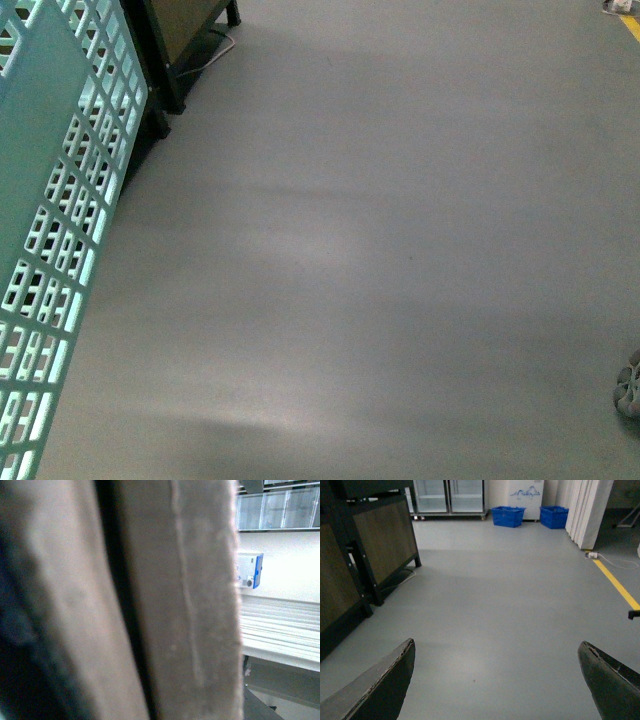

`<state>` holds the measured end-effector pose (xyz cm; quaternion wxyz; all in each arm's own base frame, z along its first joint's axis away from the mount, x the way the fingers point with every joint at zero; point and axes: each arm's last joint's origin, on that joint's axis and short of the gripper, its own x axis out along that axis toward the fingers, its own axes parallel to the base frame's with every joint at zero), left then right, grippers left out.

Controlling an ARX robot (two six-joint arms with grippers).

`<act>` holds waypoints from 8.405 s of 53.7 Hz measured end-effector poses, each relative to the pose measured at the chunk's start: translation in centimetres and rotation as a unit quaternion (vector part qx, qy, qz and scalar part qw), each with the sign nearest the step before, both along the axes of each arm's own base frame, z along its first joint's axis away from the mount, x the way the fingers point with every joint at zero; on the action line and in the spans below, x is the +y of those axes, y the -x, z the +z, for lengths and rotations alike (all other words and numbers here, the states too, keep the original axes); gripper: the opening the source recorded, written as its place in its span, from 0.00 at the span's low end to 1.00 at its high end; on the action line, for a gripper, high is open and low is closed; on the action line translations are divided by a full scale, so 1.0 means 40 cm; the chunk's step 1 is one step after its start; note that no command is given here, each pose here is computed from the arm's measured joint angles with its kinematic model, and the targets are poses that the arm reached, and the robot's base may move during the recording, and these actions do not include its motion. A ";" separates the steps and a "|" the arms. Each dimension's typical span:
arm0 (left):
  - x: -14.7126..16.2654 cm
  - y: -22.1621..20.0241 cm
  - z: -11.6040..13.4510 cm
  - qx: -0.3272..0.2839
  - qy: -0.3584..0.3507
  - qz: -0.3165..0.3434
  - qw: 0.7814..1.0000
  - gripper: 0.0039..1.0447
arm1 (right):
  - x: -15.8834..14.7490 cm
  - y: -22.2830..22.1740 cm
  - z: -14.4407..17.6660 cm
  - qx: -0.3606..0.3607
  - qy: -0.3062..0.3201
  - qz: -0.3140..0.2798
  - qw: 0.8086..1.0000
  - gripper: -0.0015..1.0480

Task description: Pick mango and avocado into basket

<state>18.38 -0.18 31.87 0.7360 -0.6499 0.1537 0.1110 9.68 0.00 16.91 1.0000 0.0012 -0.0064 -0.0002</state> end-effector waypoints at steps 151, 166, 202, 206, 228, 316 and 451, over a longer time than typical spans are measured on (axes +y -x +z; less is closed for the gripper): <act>-0.002 0.001 0.006 -0.004 0.001 -0.001 1.000 0.24 | 0.000 0.000 0.000 0.000 0.000 0.000 1.000 0.92; -0.002 0.002 0.007 -0.005 0.001 -0.001 1.000 0.24 | 0.000 0.000 0.000 0.000 0.000 0.000 1.000 0.92; -0.002 0.002 0.009 -0.005 0.001 0.000 1.000 0.24 | 0.000 0.000 0.000 0.000 0.000 0.000 1.000 0.92; -0.002 0.002 0.009 -0.005 0.001 0.000 1.000 0.24 | 0.000 0.000 0.000 0.000 0.000 0.000 1.000 0.92; -0.002 0.002 0.009 -0.005 0.001 -0.001 1.000 0.24 | 0.000 0.000 0.000 0.000 0.000 0.000 1.000 0.92; -0.002 0.002 0.009 -0.006 0.004 -0.006 1.000 0.13 | 0.000 0.000 0.000 0.000 0.000 0.001 1.000 0.92; -0.512 -0.339 -0.010 0.017 -0.211 -0.498 0.841 0.13 | -0.402 -0.685 -0.208 0.386 0.163 -0.082 0.904 0.92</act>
